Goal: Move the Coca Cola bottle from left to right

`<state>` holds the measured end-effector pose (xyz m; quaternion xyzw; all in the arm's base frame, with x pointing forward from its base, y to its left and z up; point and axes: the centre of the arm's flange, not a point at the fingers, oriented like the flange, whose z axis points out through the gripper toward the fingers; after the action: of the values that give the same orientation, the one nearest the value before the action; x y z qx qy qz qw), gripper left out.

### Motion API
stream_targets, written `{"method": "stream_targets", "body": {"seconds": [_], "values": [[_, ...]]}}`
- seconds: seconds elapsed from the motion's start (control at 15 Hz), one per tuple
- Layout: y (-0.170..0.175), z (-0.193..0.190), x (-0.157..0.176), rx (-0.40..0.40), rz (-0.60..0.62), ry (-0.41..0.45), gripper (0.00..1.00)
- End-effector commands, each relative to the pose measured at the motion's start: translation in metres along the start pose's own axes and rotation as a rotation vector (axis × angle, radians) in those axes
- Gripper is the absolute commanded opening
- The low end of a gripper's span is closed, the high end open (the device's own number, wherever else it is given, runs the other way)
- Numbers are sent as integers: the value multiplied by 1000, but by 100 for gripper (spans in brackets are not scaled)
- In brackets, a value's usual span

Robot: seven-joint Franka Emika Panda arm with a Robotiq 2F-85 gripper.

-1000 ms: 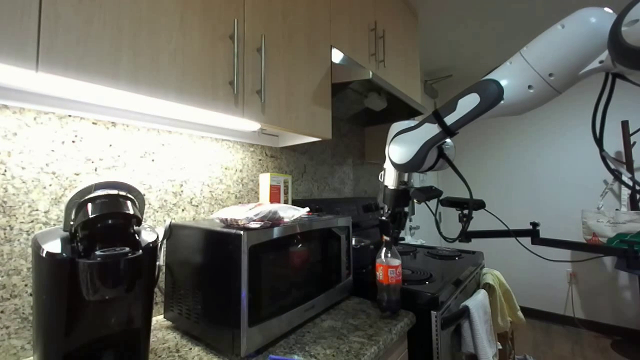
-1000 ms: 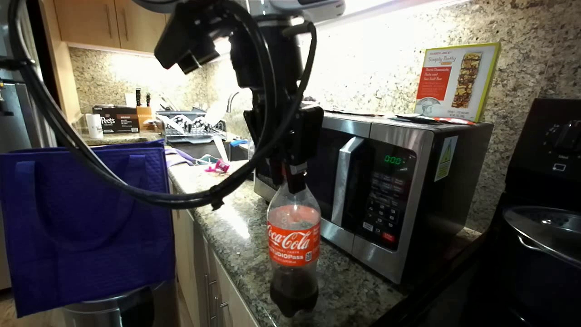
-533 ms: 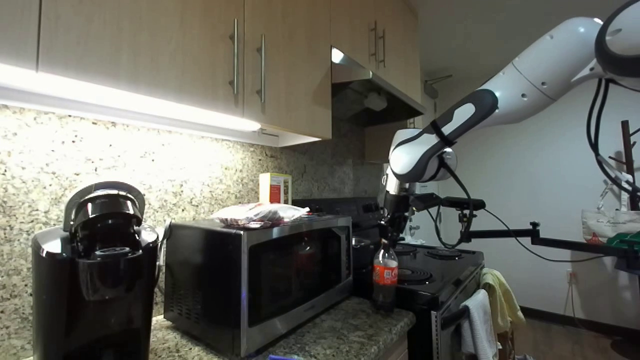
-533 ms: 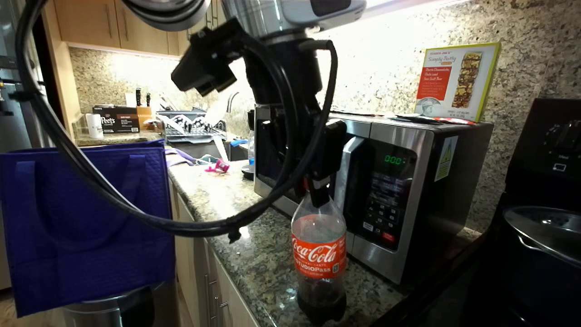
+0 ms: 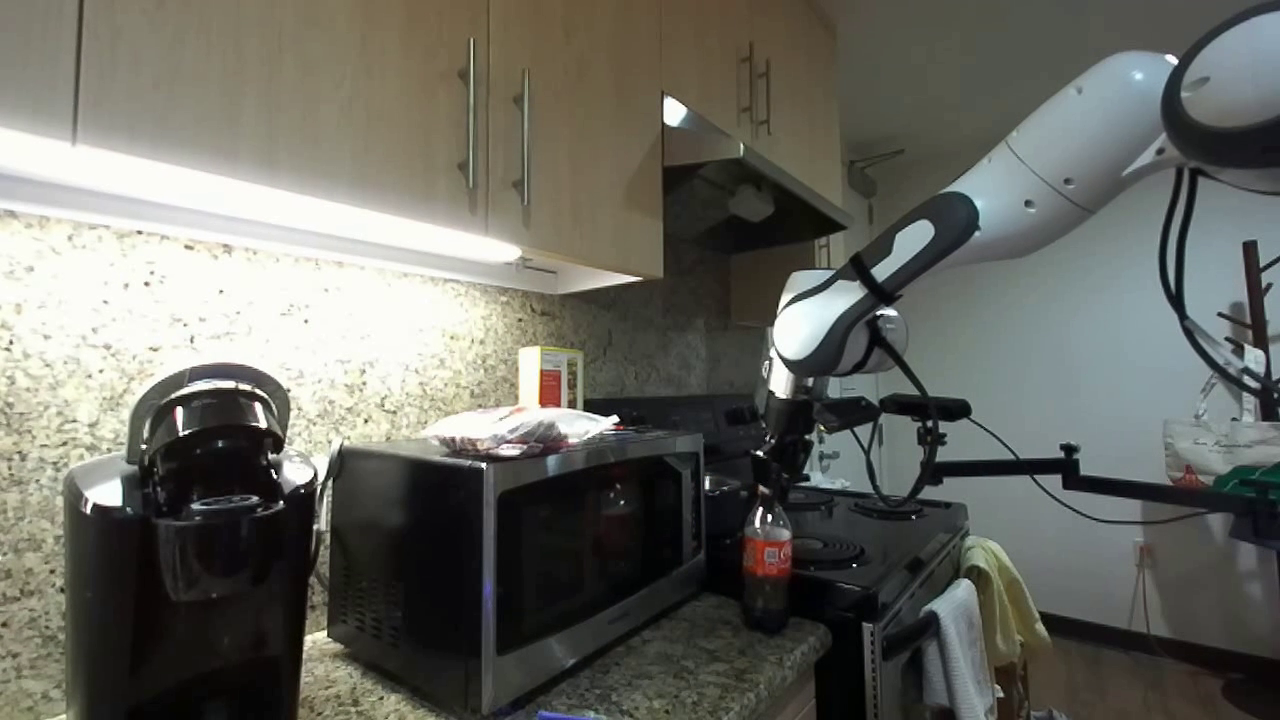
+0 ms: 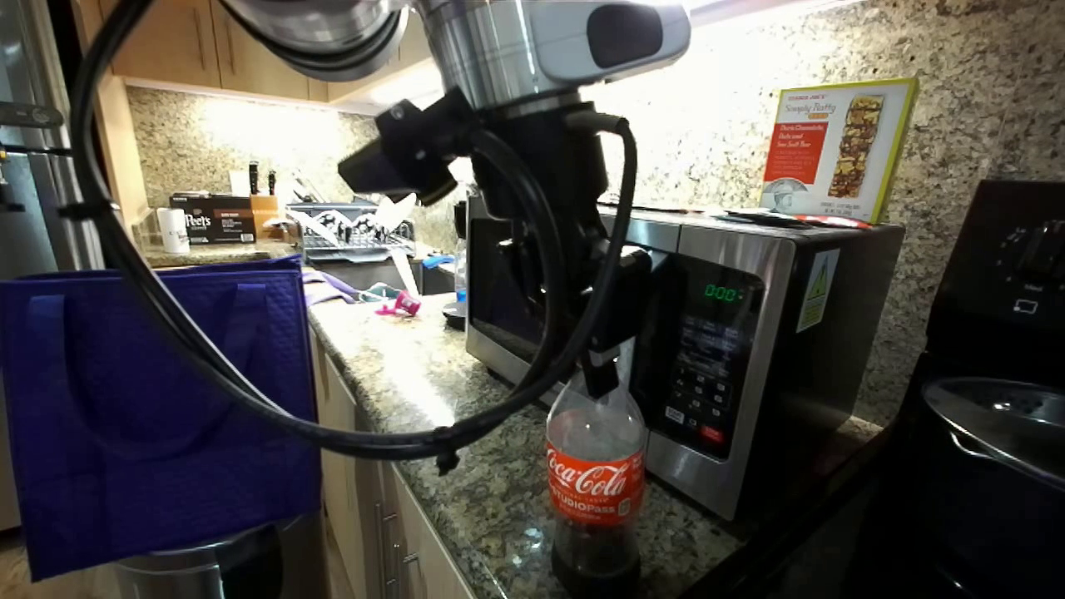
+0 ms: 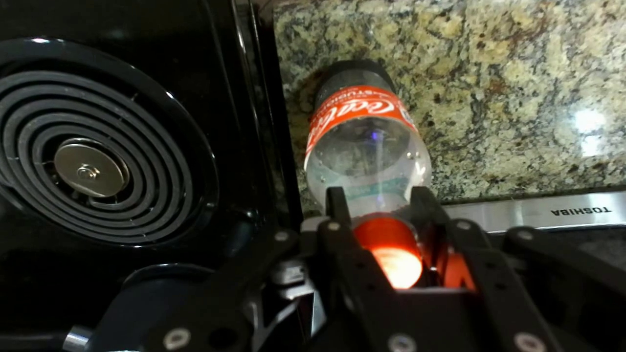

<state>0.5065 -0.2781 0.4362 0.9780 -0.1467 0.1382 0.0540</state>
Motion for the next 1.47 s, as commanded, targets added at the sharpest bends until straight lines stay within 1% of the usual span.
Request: {"method": "stream_targets", "body": {"seconds": [0.0,0.27,0.4,0.53,0.67,0.8,0.87,1.07,1.13,1.2,1.27,1.33,1.4], "values": [[3,1,8,5,4,20,62],[0,-7,9,-3,7,44,86],[-5,-17,9,-15,3,70,98],[-13,-26,8,-28,2,89,100],[-24,-38,5,-43,0,103,100],[-41,-52,2,-66,-8,113,100],[-53,-59,1,-91,-17,129,100],[-91,-72,0,-124,-96,143,100],[-108,-72,0,-128,-141,130,100],[-124,-72,0,-120,-177,132,100],[-141,-70,1,-96,-220,128,100],[-159,-68,3,-49,-245,121,100],[-178,-64,5,-20,-252,131,100]]}}
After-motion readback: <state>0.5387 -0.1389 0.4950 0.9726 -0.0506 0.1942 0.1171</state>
